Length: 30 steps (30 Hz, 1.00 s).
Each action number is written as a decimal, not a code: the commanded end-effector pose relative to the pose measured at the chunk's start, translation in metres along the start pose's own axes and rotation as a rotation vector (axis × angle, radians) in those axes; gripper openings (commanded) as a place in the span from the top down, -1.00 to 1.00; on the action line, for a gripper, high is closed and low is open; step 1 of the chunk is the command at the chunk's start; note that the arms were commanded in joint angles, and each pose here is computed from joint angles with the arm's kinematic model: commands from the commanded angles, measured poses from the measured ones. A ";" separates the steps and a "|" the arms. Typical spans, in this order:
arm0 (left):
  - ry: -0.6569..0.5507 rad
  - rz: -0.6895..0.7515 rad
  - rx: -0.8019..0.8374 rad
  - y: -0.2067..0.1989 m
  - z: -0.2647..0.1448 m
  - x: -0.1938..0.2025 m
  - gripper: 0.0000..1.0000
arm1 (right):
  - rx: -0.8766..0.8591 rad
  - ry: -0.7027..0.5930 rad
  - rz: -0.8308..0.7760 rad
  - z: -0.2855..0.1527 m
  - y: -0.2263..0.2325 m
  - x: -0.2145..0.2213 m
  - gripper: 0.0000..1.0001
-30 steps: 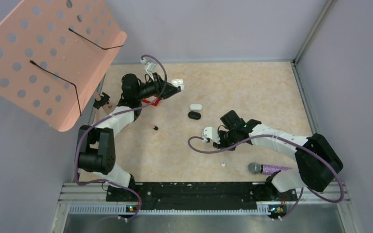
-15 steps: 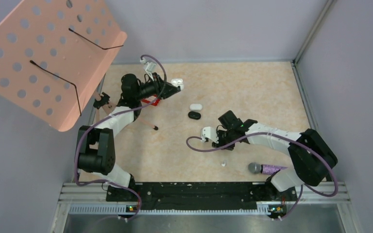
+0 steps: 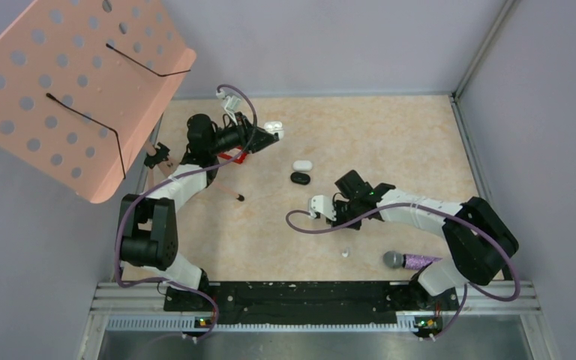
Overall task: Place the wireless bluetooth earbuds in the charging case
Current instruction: Pick up the earbud from the center of the board.
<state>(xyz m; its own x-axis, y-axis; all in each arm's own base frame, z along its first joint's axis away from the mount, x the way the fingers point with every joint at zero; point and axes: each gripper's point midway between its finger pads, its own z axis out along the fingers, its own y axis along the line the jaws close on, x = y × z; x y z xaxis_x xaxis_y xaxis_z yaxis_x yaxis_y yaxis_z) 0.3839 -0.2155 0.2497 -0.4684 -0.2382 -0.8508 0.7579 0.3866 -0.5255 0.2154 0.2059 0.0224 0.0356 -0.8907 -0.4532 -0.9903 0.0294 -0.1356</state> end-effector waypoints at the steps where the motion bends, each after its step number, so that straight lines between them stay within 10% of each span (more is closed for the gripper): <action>1: -0.020 0.034 0.024 -0.005 -0.001 -0.009 1.00 | 0.026 -0.050 0.025 -0.023 -0.014 -0.024 0.90; 12: 0.000 0.019 0.031 -0.002 0.000 0.000 1.00 | -0.059 -0.114 0.249 -0.043 -0.017 -0.029 0.75; 30: 0.007 0.021 0.012 -0.003 -0.005 0.004 1.00 | -0.169 0.138 0.432 -0.019 -0.020 -0.006 0.42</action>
<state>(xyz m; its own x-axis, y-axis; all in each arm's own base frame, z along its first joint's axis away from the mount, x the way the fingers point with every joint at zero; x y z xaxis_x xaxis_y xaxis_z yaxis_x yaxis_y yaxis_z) 0.3794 -0.2166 0.2356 -0.5042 -0.2206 -0.8349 0.7467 0.3743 -0.5498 0.2323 0.2087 0.0425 -0.3608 -0.8578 -0.3660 -0.9319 0.3158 0.1786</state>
